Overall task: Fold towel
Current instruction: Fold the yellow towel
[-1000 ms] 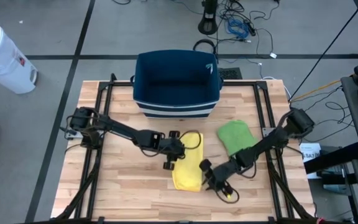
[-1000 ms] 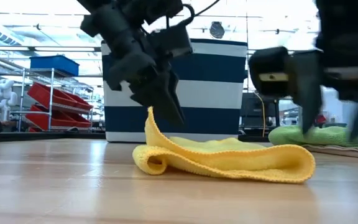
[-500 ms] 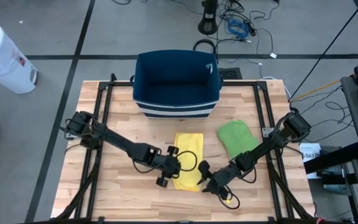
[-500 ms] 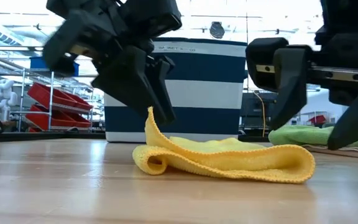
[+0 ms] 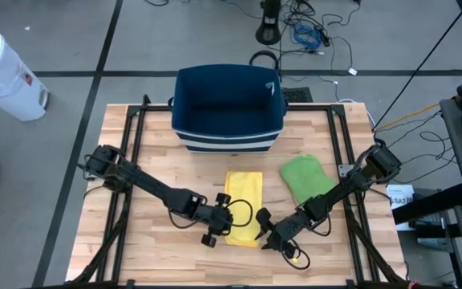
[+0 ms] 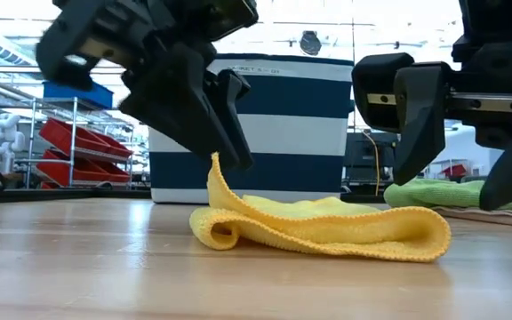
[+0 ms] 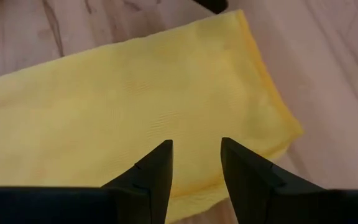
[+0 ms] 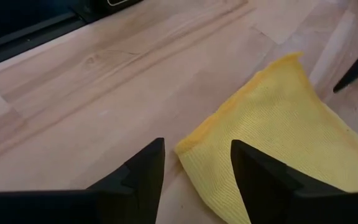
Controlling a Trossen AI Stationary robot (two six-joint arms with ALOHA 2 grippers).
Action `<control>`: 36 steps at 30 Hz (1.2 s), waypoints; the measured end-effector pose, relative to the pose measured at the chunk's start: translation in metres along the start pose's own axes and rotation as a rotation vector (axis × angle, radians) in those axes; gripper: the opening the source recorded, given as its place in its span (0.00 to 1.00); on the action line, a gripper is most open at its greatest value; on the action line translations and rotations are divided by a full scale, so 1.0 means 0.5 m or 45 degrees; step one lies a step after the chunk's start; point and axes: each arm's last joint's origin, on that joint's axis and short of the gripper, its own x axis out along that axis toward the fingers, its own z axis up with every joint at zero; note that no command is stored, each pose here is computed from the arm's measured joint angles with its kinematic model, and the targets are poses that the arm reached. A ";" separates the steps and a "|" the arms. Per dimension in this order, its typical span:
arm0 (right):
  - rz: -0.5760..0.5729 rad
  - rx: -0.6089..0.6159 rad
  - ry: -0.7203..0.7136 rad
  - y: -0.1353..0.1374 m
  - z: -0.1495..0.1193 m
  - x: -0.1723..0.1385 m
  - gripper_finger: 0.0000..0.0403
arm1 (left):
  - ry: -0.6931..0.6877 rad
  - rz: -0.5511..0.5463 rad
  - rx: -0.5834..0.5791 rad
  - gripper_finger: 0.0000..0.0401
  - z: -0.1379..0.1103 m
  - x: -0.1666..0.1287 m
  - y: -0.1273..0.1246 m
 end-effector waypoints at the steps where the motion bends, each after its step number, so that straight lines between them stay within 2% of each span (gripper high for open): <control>1: -0.001 -0.001 0.001 -0.001 0.000 0.000 0.42 | 0.000 0.005 -0.005 0.35 -0.001 0.002 0.002; 8: 0.027 0.004 -0.009 -0.003 -0.001 0.000 0.39 | 0.010 0.025 -0.024 0.35 -0.005 0.012 0.019; 15: 0.075 -0.042 -0.031 -0.008 -0.001 0.001 0.39 | 0.005 0.032 0.123 0.35 -0.004 0.012 0.024; 22: 0.087 -0.061 0.003 -0.015 -0.034 0.034 0.39 | 0.017 0.052 0.110 0.35 -0.007 0.013 0.040; 27: 0.073 -0.083 -0.018 -0.014 -0.038 0.043 0.38 | 0.024 0.052 0.110 0.35 -0.008 0.013 0.042; 31: 0.052 -0.084 -0.008 -0.014 -0.038 0.043 0.29 | 0.121 0.076 0.146 0.35 -0.022 0.013 0.051; 36: 0.044 -0.073 -0.001 -0.015 -0.039 0.043 0.05 | 0.182 0.137 0.137 0.35 -0.033 0.013 0.078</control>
